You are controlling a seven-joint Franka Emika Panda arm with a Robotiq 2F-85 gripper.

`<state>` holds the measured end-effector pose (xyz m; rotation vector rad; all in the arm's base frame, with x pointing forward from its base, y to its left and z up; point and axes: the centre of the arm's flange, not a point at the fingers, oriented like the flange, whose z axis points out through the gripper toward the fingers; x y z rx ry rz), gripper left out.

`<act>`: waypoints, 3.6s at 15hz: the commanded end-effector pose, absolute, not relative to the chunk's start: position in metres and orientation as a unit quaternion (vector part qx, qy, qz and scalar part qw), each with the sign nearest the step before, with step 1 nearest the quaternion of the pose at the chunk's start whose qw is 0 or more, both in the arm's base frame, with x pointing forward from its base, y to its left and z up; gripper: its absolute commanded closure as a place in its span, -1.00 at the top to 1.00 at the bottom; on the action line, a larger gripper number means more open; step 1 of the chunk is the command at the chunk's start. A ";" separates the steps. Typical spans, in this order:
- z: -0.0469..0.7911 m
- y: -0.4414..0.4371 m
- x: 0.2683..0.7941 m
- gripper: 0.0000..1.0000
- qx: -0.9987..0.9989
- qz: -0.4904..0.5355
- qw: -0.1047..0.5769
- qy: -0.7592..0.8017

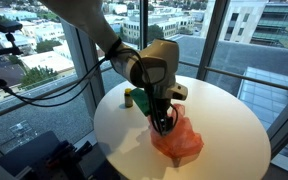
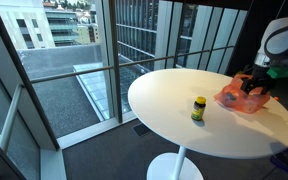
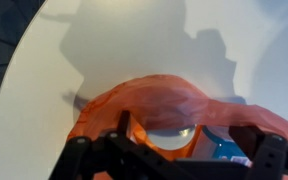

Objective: Remove the white bottle from the plastic and put it on the table

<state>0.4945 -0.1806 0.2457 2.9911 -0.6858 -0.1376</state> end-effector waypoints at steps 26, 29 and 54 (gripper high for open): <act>0.348 -0.168 0.496 -0.61 0.972 0.045 0.055 -0.224; 0.346 -0.161 0.497 -0.61 0.974 0.047 0.053 -0.215; 0.253 -0.127 0.488 0.39 0.985 -0.018 0.039 -0.170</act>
